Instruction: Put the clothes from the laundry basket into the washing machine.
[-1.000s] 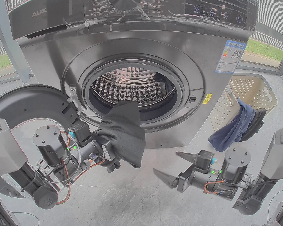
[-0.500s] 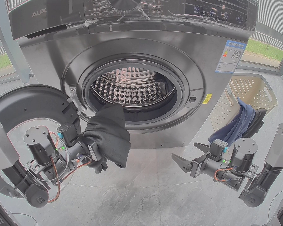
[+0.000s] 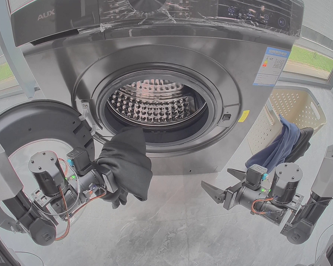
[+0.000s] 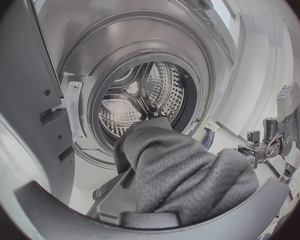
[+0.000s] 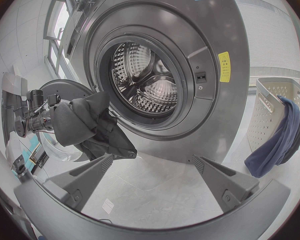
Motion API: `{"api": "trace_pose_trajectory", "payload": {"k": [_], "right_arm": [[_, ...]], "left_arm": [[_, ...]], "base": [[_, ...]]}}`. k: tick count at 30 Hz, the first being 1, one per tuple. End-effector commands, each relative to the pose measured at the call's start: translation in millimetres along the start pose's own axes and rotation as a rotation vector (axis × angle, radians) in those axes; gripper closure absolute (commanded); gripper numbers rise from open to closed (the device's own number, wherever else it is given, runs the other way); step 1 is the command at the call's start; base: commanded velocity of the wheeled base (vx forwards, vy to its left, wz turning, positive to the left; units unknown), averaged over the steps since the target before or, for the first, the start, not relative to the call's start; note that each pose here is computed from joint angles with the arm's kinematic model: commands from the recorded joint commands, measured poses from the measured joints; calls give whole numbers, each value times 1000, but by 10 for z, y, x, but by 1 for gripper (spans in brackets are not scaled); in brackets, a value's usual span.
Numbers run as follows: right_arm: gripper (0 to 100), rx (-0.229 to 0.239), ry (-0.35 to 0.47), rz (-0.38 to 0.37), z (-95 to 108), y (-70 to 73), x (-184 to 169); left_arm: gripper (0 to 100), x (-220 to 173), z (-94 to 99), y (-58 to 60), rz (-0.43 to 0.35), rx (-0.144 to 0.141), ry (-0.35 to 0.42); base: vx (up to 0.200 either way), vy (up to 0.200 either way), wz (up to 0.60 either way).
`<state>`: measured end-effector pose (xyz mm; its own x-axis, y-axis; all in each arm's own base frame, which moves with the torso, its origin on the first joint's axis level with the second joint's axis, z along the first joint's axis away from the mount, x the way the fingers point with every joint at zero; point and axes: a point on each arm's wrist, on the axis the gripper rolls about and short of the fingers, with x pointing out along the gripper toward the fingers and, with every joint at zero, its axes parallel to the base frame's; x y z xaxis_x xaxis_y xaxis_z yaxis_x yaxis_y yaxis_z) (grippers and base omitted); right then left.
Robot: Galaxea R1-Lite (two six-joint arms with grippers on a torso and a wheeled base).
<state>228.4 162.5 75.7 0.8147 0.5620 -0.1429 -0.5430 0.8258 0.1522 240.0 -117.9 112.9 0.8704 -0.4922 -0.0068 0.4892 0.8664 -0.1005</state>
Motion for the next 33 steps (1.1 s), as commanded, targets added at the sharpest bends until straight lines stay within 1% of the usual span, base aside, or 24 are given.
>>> {"api": "trace_pose_trajectory", "payload": {"k": [1,4,12,28,33], "right_arm": [[0,-1,-3,4,6,10,3],[0,1,-2,4,2,10,4],[0,1,2,5,-6,13,3],[0,0,3,6,-9,16,1],[0,0,3,6,-9,16,1]], "left_arm": [[100,8,-30,-4,-1,0,12],[100,5,-39,-11,-4,1,15],[100,14,-59,-50,-19,3,23],[100,4,-102,-83,-29,4,42],[100,7,-100,-87,-31,4,41]], "base": [[200,0,0],[200,0,0],[0,0,0],[0,0,0],[200,0,0]]}}
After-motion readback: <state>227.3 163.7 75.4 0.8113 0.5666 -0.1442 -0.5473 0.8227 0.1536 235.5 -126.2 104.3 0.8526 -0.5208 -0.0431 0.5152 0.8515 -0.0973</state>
